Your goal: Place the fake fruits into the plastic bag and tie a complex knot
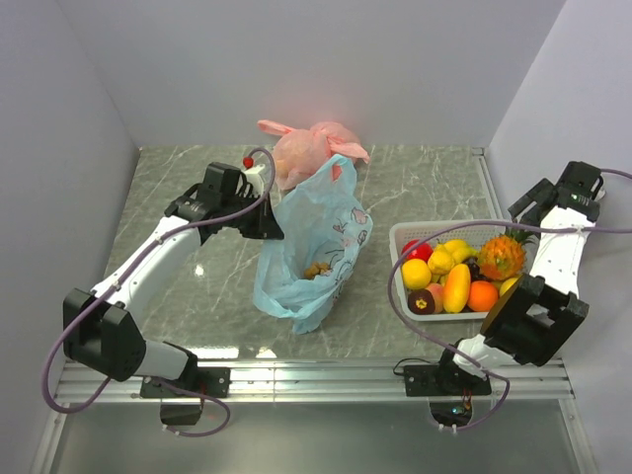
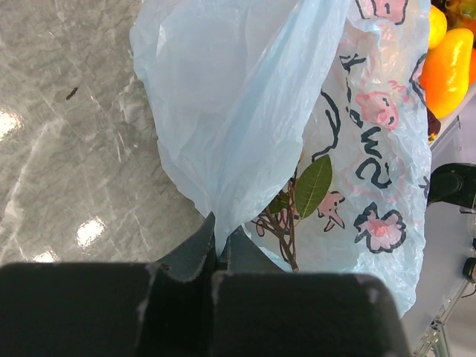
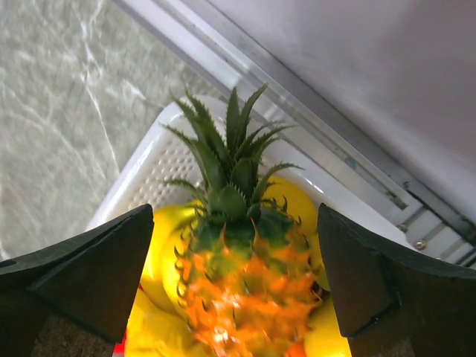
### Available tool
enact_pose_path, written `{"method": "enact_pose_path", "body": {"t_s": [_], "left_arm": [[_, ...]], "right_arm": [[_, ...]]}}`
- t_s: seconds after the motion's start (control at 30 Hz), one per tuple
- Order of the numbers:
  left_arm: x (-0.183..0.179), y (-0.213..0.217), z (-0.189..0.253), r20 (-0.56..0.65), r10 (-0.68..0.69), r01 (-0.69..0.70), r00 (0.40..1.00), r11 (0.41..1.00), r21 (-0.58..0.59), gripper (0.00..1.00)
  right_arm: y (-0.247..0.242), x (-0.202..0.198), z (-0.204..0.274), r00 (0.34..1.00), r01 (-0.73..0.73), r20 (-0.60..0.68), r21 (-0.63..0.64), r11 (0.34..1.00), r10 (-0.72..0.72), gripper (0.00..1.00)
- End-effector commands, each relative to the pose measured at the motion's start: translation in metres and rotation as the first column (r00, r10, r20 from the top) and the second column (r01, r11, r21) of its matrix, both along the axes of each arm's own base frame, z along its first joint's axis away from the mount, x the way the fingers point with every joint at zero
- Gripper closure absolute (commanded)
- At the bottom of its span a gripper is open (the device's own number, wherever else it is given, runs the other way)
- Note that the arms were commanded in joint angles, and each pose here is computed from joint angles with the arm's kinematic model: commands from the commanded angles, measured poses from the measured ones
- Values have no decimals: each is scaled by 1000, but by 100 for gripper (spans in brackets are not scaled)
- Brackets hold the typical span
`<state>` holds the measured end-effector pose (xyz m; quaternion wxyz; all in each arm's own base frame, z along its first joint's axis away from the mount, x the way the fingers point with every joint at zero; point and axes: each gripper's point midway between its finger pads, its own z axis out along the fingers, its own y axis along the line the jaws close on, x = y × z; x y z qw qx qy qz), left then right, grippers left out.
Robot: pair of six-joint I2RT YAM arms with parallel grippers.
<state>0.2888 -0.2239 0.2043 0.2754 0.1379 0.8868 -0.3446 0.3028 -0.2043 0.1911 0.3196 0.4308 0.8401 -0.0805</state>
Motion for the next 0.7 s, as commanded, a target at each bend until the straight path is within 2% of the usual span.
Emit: {"method": "enact_pose_path", "body": {"t_s": [0.0, 0.13, 0.27, 0.47, 0.5, 0.57, 0.6, 0.67], "left_arm": [[8, -5, 17, 46, -15, 16, 999, 999, -37, 100], [8, -6, 16, 43, -13, 14, 999, 999, -41, 100], [7, -5, 13, 37, -13, 14, 999, 999, -41, 100], [6, -4, 12, 35, -13, 15, 999, 999, -38, 100], [6, -4, 11, 33, -10, 11, 999, 999, -37, 100], [7, -4, 11, 35, -10, 11, 999, 999, -38, 100], [7, -4, 12, 33, -10, 11, 999, 999, -39, 99], [7, -4, 13, 37, -11, 12, 999, 999, -40, 100]], "right_arm": [[-17, 14, -5, 992, 105, 65, -15, 994, -104, 2], [-10, 20, -28, 995, 94, 28, 62, 994, -96, 0], [-8, 31, -38, 998, 32, 54, 55, 998, -34, 0], [-4, 29, -71, 1000, 18, -27, 99, 995, -15, 0], [-2, 27, -74, 999, 17, -34, 106, 994, -13, 2], [-1, 27, -71, 1000, 8, -23, 104, 995, -5, 16], [0, 26, -69, 1000, 4, -19, 101, 995, -2, 29], [-1, 27, -61, 1000, -7, -7, 84, 996, 8, 40]]}}
